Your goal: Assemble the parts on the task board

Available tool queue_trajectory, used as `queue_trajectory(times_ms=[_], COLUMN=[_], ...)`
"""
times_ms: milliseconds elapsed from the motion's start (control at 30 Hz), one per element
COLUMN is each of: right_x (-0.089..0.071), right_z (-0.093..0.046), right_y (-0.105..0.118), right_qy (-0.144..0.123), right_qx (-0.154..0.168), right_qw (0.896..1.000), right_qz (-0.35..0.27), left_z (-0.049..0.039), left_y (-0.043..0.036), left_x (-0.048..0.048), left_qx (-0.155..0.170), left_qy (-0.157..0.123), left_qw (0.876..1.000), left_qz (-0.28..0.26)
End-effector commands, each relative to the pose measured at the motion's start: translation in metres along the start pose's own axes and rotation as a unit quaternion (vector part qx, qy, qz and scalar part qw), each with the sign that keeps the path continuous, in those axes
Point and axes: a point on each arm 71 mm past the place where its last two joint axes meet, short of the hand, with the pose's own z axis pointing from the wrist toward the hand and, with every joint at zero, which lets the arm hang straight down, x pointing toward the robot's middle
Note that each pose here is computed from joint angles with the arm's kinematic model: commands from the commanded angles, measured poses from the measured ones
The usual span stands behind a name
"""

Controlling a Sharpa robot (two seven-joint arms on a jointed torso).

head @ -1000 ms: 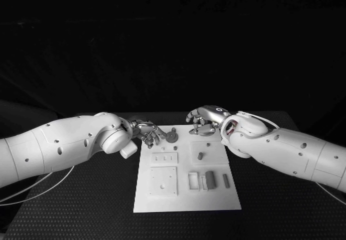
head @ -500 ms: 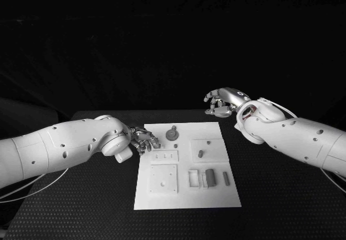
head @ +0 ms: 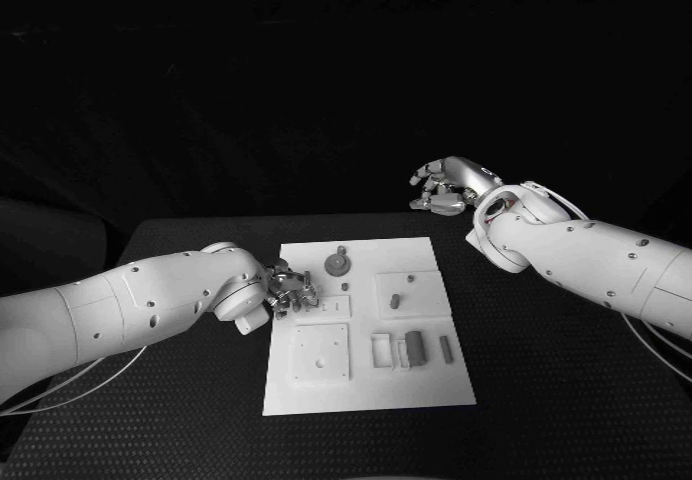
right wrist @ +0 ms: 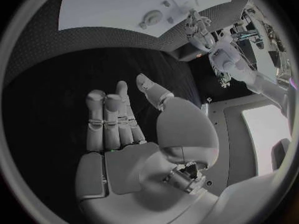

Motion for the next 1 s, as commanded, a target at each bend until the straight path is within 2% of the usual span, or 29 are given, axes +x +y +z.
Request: queue_trajectory(times_ms=[33, 433, 633, 1000], right_x=[-0.001, 0.001, 0.002, 0.004], right_z=[0.000, 0.000, 0.000, 0.001], right_y=[0.001, 0.005, 0.006, 0.010], right_qy=[-0.003, 0.005, 0.009, 0.014], right_qx=[0.001, -0.001, -0.001, -0.003], right_qw=[1.000, 1.000, 1.000, 1.000], right_qz=[0.016, 0.018, 0.019, 0.021], left_z=[0.0002, 0.0010, 0.0026, 0.0060], left_y=[-0.0032, -0.0077, -0.0129, -0.0176], left_x=[0.0008, 0.0036, 0.0065, 0.0040], left_qx=[-0.002, -0.001, 0.000, -0.007], left_qy=[-0.004, -0.006, -0.005, -0.028], left_qw=[1.000, 1.000, 0.999, 0.998], left_qz=[0.009, 0.016, 0.032, 0.052])
